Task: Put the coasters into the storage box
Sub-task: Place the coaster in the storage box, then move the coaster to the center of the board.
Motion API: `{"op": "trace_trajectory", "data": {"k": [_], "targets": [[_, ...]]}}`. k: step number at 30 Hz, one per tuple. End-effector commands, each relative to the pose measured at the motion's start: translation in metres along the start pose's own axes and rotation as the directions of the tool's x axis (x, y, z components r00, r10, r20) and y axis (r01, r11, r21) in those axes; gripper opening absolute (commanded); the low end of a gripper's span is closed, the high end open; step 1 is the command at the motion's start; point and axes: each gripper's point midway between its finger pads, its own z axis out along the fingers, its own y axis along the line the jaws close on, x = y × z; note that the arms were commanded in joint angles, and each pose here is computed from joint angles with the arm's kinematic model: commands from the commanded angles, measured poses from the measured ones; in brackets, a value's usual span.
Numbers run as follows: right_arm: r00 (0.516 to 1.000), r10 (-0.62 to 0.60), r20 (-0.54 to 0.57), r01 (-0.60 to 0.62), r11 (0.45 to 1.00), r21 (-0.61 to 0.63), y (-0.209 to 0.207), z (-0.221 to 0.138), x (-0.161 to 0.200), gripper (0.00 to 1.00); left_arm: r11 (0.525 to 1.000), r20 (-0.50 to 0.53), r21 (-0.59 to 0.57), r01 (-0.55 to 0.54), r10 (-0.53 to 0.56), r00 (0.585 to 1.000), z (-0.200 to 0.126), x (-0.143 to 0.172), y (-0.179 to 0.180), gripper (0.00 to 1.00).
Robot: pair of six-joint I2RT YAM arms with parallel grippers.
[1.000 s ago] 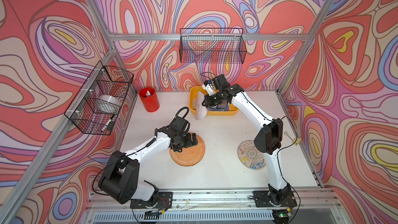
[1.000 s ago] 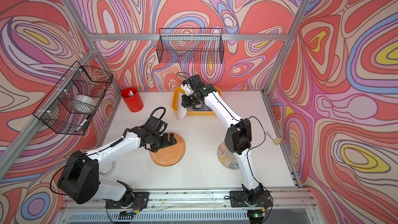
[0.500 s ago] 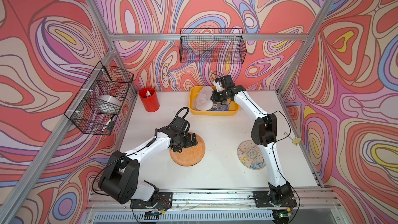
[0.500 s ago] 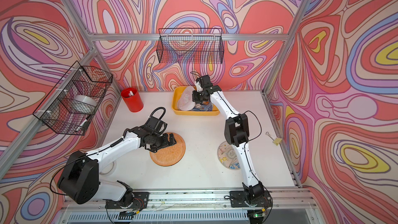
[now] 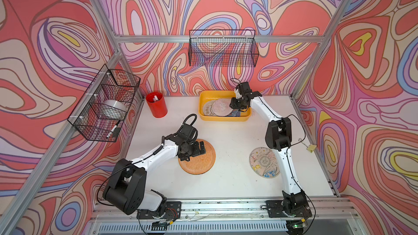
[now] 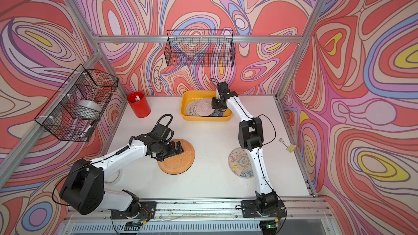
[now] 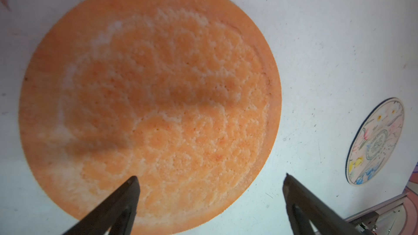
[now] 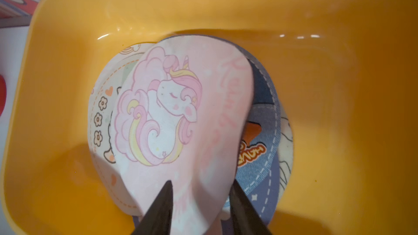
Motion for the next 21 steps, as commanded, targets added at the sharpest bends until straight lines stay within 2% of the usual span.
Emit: {"op": "trace_trajectory", "data": {"k": [1,5,13,17,21], "targets": [[0.999,-0.018,0.043,0.017,1.000,0.024,0.001,-0.027,-0.014,0.52,0.999,0.023,-0.035,0.026,-0.025,0.999,-0.006,0.000,0.012,1.00],[0.998,-0.022,0.051,0.021,1.000,0.010,0.006,-0.039,-0.016,0.58,0.996,0.039,-0.068,0.051,-0.049,0.998,-0.009,-0.001,0.024,1.00],[0.997,-0.013,0.070,0.019,0.996,-0.088,0.027,-0.076,-0.010,0.64,0.982,0.088,-0.132,0.136,-0.126,0.988,-0.017,0.002,0.058,1.00],[0.999,-0.010,0.053,0.018,0.989,-0.148,0.038,-0.094,0.003,0.72,0.973,0.093,-0.163,0.164,-0.151,0.984,-0.015,0.008,0.074,1.00],[1.000,-0.012,0.026,0.017,0.978,-0.208,0.048,-0.108,0.021,0.79,0.972,0.089,-0.144,0.186,-0.174,0.981,-0.003,0.008,0.083,1.00]]}}
